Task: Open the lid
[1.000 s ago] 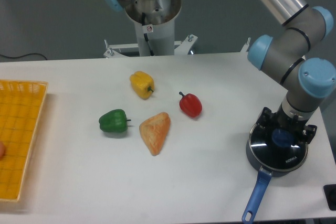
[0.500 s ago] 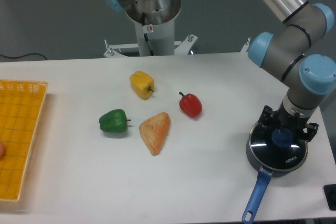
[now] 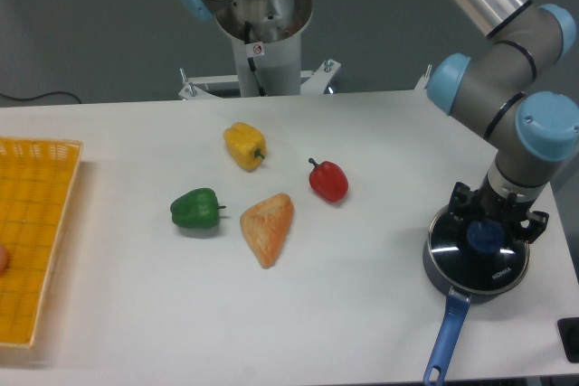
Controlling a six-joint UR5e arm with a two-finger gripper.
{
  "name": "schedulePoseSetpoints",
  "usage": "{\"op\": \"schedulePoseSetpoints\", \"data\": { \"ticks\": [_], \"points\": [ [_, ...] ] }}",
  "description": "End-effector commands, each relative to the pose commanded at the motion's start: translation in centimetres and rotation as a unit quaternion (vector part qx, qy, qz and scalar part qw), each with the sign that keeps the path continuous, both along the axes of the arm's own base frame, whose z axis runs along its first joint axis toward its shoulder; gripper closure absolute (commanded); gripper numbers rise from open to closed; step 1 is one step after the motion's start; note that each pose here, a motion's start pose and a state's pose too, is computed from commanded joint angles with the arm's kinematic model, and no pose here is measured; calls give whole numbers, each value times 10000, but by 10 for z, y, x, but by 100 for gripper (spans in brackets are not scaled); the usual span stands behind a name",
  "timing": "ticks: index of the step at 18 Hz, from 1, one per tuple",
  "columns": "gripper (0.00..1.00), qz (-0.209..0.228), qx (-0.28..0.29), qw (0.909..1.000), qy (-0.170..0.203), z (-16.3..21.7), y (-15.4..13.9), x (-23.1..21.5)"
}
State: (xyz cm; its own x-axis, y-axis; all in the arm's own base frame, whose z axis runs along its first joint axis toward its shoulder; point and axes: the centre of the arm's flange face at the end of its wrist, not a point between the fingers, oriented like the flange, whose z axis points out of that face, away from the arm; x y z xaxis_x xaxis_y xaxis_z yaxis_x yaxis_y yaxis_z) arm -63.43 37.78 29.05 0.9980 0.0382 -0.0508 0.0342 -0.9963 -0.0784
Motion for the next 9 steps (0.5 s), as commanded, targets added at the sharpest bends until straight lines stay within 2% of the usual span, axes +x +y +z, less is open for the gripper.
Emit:
{"op": "schedulePoseSetpoints", "data": {
  "ticks": [9],
  "points": [
    [37, -1, 10, 10000, 4, 1, 1, 1]
  ]
}}
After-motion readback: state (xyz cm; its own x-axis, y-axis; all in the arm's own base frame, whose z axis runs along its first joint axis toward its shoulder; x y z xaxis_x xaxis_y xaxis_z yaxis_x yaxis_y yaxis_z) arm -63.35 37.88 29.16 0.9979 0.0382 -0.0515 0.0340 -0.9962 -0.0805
